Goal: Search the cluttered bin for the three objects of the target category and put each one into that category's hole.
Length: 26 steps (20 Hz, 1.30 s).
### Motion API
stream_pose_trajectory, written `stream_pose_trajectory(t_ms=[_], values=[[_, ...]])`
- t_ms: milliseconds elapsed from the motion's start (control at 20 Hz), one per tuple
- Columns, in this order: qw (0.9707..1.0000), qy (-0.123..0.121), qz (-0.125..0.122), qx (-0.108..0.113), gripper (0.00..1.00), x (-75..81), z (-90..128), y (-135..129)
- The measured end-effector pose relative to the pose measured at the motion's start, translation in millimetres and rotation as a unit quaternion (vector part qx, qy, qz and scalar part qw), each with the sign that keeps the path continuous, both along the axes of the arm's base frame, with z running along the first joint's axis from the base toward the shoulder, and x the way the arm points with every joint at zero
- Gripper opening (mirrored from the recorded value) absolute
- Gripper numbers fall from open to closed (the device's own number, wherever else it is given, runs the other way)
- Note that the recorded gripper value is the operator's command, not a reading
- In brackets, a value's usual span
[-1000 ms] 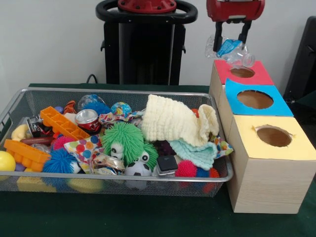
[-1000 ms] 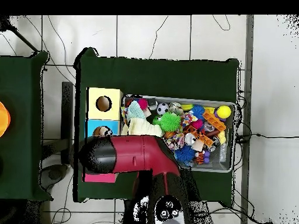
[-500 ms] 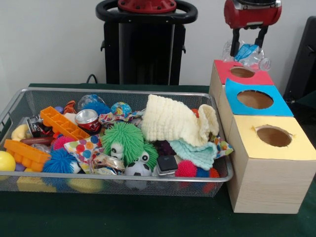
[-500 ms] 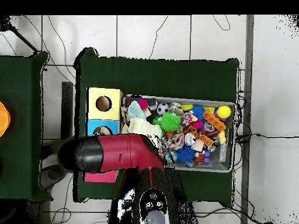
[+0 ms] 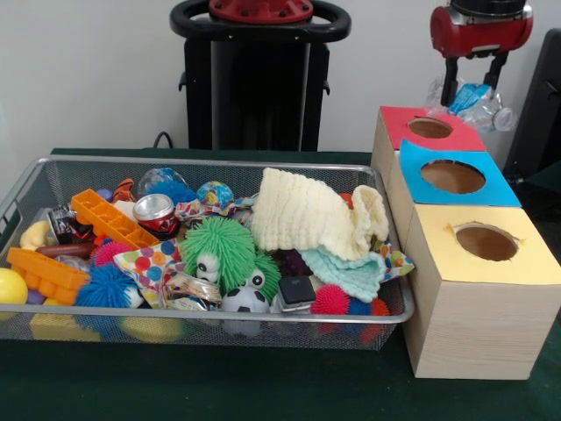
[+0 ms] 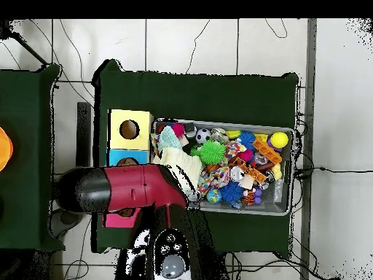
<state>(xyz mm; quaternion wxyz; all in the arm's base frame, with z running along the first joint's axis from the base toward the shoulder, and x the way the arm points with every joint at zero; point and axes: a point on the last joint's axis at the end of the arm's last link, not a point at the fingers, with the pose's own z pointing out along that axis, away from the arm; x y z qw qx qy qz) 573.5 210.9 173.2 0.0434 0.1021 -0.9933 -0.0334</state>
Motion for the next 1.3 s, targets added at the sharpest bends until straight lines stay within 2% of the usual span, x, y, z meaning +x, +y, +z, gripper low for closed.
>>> stream_pose_trajectory(t_ms=[850, 1100, 1300], values=[[0.9994, -0.018, -0.028, 0.007, 0.0, 33.7, -0.7, 7.8], [0.9987, -0.034, -0.037, 0.008, 0.0, 50.3, -12.6, 4.4], [0.9979, -0.049, -0.041, 0.006, 0.0, 56.3, -25.7, 2.2]])
